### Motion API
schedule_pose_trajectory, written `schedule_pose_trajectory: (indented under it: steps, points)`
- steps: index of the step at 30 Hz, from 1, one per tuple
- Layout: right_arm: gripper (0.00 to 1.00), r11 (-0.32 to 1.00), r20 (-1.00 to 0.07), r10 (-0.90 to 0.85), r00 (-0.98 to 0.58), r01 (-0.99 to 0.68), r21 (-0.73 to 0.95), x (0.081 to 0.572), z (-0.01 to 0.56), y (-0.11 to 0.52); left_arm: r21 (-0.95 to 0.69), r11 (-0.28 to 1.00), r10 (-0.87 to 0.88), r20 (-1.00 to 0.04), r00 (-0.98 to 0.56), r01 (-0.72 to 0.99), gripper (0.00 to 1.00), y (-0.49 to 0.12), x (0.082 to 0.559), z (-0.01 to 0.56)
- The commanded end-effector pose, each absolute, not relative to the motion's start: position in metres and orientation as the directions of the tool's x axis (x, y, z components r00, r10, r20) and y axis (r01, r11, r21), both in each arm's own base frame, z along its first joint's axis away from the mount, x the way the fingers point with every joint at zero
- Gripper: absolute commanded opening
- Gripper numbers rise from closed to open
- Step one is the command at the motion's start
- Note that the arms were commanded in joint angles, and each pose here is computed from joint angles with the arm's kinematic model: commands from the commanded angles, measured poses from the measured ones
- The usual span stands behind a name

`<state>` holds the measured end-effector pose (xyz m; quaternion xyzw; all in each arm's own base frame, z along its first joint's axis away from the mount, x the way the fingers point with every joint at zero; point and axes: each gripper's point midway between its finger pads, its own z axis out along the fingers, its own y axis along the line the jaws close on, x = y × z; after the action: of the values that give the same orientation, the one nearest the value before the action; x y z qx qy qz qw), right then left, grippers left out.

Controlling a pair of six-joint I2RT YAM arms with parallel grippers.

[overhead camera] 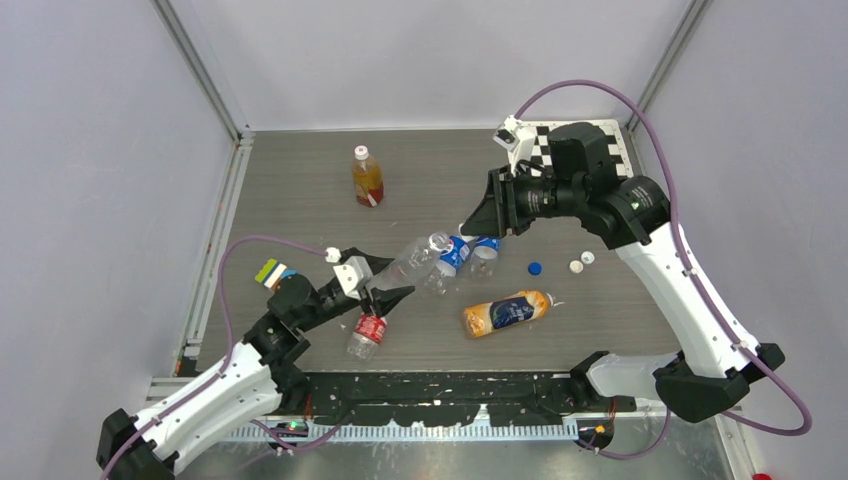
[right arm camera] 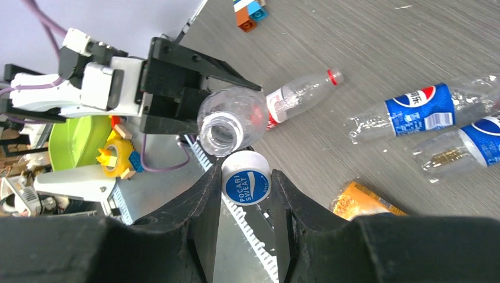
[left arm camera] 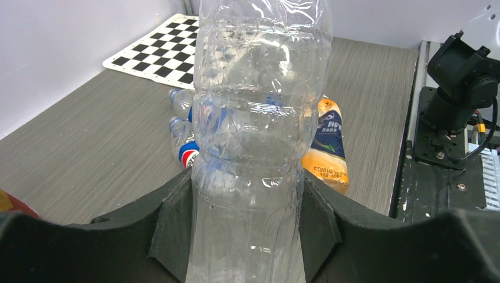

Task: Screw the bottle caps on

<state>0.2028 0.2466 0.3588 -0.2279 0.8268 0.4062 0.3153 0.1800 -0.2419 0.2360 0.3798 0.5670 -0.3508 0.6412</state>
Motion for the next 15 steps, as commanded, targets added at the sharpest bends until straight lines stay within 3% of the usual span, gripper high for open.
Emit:
schedule_pose_trajectory:
  steps: [1, 15]
  points:
    - [0.0, 0.464, -0.743, -0.143, -0.653, -0.708, 0.533, 0.19, 0.383, 0.253, 0.115, 0.459, -0.097, -0.979, 0.178, 0.881, 0.06, -0.244, 0.179, 0.275]
    - [0.01, 0.404, -0.713, -0.148, -0.685, -0.7, 0.589, 0.191, 0.38, 0.267, 0.082, 0.429, -0.099, -0.985, 0.138, 0.899, 0.04, -0.251, 0.178, 0.277]
